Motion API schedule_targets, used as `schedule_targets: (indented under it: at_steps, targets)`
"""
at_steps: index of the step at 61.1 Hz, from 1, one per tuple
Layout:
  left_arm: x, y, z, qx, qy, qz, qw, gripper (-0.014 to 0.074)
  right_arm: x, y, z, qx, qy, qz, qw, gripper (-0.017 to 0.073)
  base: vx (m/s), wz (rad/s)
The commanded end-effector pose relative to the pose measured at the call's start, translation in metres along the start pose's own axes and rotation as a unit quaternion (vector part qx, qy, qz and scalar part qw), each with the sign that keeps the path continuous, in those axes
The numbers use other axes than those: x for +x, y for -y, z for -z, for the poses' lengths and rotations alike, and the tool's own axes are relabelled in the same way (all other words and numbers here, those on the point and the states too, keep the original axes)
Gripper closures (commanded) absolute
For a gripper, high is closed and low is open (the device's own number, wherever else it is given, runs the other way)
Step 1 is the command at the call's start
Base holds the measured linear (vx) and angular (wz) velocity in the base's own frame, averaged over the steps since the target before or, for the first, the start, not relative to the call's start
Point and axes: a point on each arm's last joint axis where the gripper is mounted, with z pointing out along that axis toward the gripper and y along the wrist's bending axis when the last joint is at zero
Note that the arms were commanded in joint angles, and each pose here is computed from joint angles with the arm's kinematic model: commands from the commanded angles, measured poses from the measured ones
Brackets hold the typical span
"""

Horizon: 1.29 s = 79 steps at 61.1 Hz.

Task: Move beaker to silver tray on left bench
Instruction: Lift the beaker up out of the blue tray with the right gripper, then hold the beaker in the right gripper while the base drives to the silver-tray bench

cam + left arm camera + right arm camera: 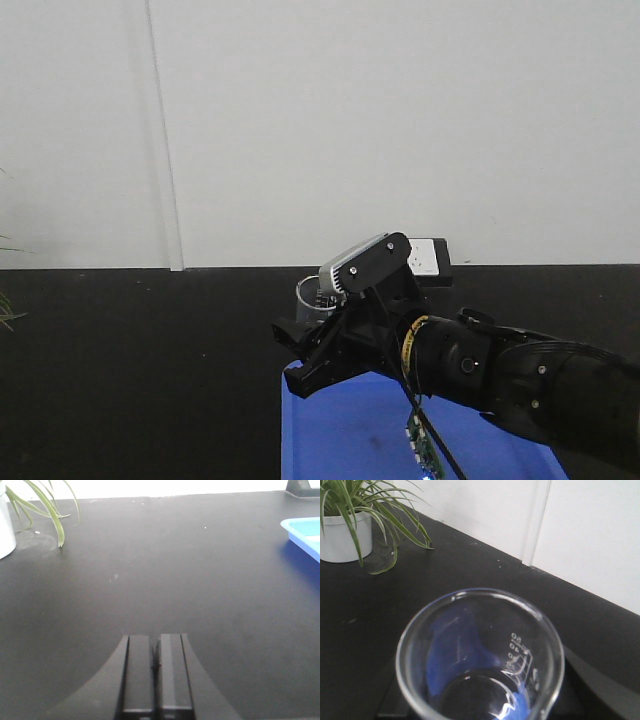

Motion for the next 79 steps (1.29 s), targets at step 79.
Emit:
schedule_targets:
  at_steps: [79]
  targets:
    - [-0.0012,0.0,-0.0015,0.001,0.033,0.004,0.999,0.0592,-0.0296,-0.0016,0.0126,-0.008,0.054,0.0,0.999,0.057,-0.22,-0.03]
